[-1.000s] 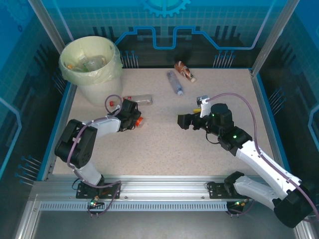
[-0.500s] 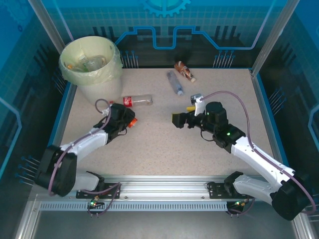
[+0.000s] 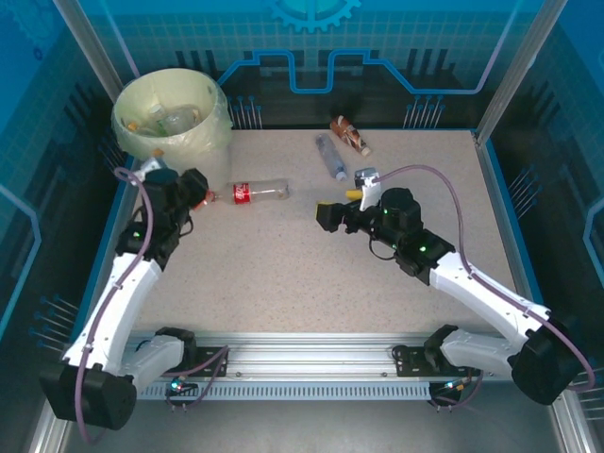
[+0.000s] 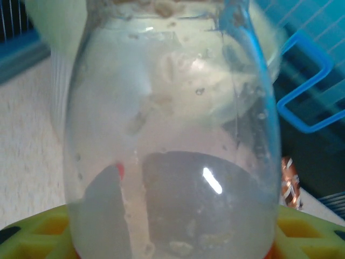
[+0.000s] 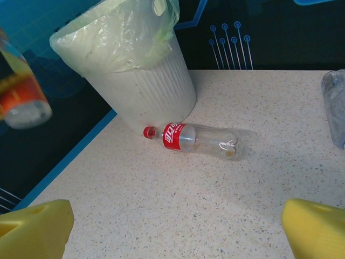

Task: Put the plastic bottles in the bin

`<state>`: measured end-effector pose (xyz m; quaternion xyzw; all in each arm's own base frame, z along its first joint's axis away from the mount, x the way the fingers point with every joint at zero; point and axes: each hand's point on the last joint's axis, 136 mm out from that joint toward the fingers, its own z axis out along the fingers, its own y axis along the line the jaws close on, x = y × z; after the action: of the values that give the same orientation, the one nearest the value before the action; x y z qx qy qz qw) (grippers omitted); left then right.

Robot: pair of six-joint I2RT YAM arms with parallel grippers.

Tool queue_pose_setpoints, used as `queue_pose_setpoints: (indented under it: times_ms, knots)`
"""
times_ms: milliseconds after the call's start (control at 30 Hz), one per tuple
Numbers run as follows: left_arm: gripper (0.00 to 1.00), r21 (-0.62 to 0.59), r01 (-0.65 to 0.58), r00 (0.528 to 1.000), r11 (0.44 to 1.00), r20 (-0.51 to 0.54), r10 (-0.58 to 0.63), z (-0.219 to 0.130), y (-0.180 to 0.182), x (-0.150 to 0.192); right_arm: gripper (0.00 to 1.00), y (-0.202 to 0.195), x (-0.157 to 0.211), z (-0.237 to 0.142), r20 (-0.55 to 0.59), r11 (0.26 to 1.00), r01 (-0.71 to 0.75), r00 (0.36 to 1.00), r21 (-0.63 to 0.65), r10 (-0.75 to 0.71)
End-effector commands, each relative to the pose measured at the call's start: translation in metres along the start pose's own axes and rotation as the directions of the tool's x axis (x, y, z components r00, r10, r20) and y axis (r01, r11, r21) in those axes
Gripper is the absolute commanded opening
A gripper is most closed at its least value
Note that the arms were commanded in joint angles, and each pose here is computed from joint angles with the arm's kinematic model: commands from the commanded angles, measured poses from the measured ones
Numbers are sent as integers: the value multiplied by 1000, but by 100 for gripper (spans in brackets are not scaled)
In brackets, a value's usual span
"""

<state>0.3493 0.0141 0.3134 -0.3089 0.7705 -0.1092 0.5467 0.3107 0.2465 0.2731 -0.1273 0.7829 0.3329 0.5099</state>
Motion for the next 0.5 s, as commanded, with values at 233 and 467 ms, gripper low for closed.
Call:
queue_pose_setpoints:
  times_ms: [233, 467]
  knots:
    - [54, -87, -241, 942, 967, 220, 254, 26, -37, -113, 100, 5, -15, -2, 38, 999, -23, 999, 34, 21]
    - [54, -166, -381, 883, 910, 225, 411, 81, -53, -152, 100, -3, -12, -7, 25, 997, -26, 999, 76, 24]
